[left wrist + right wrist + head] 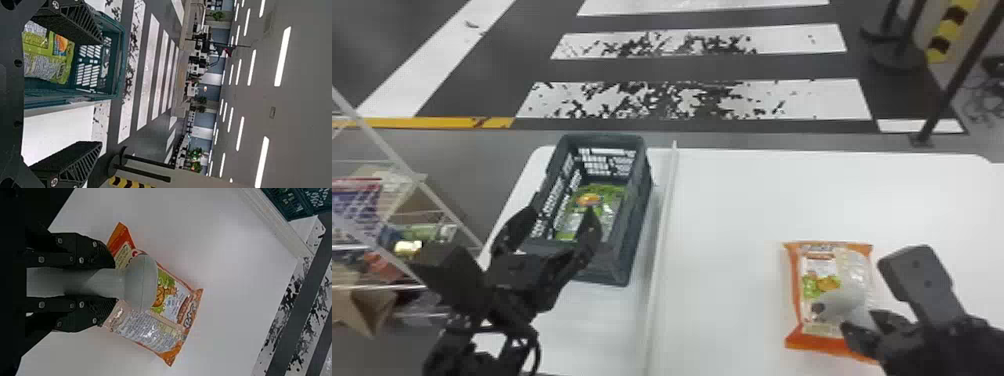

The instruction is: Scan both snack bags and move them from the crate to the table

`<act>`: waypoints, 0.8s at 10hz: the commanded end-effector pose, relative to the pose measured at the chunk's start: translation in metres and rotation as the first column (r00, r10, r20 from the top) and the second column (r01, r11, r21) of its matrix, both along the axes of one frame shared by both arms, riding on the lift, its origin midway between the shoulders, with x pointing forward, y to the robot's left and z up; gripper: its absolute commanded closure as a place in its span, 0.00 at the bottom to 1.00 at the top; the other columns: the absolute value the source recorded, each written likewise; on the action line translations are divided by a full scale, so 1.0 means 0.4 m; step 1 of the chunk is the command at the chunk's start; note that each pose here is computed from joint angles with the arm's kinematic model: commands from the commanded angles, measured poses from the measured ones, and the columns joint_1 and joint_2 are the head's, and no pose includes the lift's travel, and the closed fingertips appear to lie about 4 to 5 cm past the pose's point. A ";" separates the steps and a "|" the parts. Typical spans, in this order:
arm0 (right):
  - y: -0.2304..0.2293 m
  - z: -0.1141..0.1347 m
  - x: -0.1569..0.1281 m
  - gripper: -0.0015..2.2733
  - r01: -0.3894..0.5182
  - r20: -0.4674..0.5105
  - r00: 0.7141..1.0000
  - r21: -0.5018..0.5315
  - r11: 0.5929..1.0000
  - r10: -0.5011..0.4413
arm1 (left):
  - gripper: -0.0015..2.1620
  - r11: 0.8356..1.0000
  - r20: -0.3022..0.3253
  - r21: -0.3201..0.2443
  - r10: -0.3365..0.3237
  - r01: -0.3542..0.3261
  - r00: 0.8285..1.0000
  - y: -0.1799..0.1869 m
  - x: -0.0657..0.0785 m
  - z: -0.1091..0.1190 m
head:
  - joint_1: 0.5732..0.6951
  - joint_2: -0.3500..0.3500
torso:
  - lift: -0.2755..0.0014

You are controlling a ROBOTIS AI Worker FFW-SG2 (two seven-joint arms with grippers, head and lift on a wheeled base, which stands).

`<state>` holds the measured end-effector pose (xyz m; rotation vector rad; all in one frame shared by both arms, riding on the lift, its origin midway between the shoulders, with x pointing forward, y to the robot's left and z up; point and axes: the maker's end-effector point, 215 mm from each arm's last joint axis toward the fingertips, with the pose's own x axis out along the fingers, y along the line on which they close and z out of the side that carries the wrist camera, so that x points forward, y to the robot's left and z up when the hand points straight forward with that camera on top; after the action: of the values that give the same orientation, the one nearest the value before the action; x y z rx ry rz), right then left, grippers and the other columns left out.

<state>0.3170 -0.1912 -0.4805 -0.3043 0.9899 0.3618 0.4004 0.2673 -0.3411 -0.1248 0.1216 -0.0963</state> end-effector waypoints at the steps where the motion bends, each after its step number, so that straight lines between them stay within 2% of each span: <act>1: -0.076 0.015 0.027 0.99 0.069 0.022 0.997 -0.013 0.998 -0.068 | 0.04 1.000 -0.001 0.000 -0.002 0.002 1.000 -0.001 -0.001 -0.001 | 1.00 0.69 | 0.86; 3: -0.191 0.028 0.062 0.99 0.197 0.051 0.979 0.004 0.980 -0.197 | 0.04 1.000 -0.001 -0.002 -0.001 0.001 1.000 -0.003 -0.002 -0.001 | 1.00 0.59 | 0.86; 5: -0.328 0.023 0.103 0.99 0.338 0.091 0.937 0.007 0.941 -0.337 | 0.04 1.000 0.001 0.001 -0.006 0.006 1.000 -0.012 0.001 0.000 | 1.00 0.49 | 0.86; 8: -0.495 -0.006 0.201 0.99 0.437 0.162 0.883 0.061 0.898 -0.440 | 0.04 1.000 -0.014 0.013 -0.006 0.007 1.000 -0.012 0.001 -0.011 | 1.00 0.31 | 0.86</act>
<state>0.3867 -0.3746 -0.4809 -0.0880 0.8804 -0.0519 0.4008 0.2625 -0.3445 -0.1146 0.1329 -0.1012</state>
